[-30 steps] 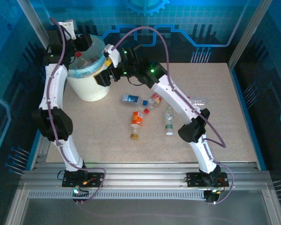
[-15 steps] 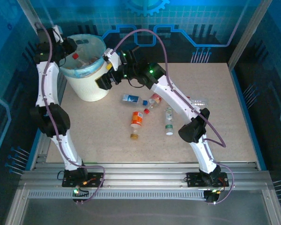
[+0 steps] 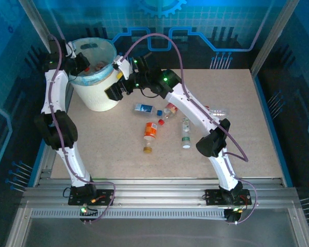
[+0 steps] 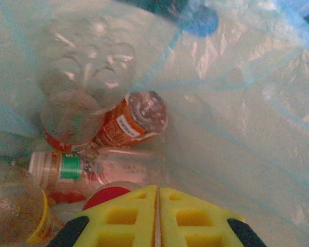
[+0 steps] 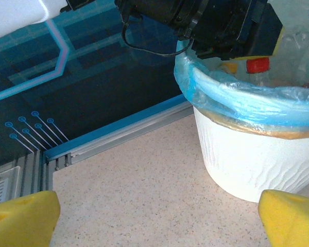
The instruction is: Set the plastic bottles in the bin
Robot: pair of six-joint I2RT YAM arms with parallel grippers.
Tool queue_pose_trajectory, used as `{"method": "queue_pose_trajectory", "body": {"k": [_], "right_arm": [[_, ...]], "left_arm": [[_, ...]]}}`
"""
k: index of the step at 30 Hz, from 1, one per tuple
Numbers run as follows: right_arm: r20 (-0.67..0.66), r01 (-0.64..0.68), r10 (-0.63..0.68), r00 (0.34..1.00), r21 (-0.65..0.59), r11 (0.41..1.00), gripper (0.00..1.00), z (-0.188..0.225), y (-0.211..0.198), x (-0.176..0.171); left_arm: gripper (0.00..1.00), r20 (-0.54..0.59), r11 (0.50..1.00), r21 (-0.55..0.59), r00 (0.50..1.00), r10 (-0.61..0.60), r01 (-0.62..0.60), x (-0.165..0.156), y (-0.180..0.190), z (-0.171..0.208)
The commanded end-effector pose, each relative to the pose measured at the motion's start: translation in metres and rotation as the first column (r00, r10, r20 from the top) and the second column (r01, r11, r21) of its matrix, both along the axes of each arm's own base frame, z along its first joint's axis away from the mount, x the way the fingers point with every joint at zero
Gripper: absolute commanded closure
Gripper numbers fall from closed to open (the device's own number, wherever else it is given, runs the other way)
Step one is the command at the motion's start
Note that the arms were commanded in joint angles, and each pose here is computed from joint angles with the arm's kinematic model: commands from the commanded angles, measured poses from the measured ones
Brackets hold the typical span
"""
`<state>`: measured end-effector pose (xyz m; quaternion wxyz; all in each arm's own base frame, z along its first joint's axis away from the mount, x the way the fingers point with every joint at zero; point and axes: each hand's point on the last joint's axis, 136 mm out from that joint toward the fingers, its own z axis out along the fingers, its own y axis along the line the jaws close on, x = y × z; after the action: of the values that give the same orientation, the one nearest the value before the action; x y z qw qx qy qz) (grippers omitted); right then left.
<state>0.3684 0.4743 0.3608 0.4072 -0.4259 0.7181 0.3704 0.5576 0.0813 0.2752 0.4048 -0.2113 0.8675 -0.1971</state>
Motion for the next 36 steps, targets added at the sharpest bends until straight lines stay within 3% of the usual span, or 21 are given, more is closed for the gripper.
{"method": "queue_pose_trajectory", "body": {"k": [1,5,10,16,21,25,29,33,36], "right_arm": [[0.007,-0.031,0.031,1.0,0.007,1.0,0.0,0.011,0.0,-0.016],[0.017,-0.026,0.026,1.0,0.018,0.999,0.0,0.019,-0.001,-0.018],[0.039,0.036,-0.036,0.999,0.001,0.999,0.0,0.035,-0.016,-0.019],[0.04,0.191,-0.188,0.981,-0.08,0.978,0.0,0.027,-0.053,-0.01],[-0.042,0.331,-0.336,0.941,-0.094,0.939,0.0,0.016,-0.106,0.002],[-0.092,0.466,-0.475,0.875,-0.109,0.878,0.0,-0.004,-0.163,0.014],[-0.145,0.638,-0.663,0.734,-0.187,0.747,0.0,-0.046,-0.241,0.028],[-0.243,0.745,-0.781,0.575,-0.24,0.623,0.0,-0.081,-0.312,0.028],[-0.244,0.786,-0.842,0.482,-0.305,0.538,0.0,-0.106,-0.352,0.023]], "left_arm": [[0.89,-0.099,0.997,-0.021,0.992,-0.078,0.076,-0.009,-0.016,-0.025],[0.87,-0.066,0.997,-0.004,0.995,-0.08,0.08,-0.008,-0.016,-0.004],[0.75,0.079,0.997,0.063,0.996,-0.043,0.038,-0.024,-0.011,0.079],[0.6,0.315,0.991,0.128,0.949,-0.017,-0.025,-0.077,-0.023,0.167],[0.53,0.463,0.952,0.299,0.882,-0.088,-0.063,-0.132,-0.057,0.196],[0.49,0.525,0.937,0.35,0.826,-0.204,0.009,-0.172,-0.102,0.194],[0.46,0.522,0.903,0.401,0.772,-0.362,0.153,-0.2,-0.145,0.155],[0.46,0.46,0.835,0.452,0.72,-0.52,0.314,-0.221,-0.191,0.114],[0.45,0.416,0.766,0.49,0.66,-0.626,0.417,-0.234,-0.228,0.096]]}}
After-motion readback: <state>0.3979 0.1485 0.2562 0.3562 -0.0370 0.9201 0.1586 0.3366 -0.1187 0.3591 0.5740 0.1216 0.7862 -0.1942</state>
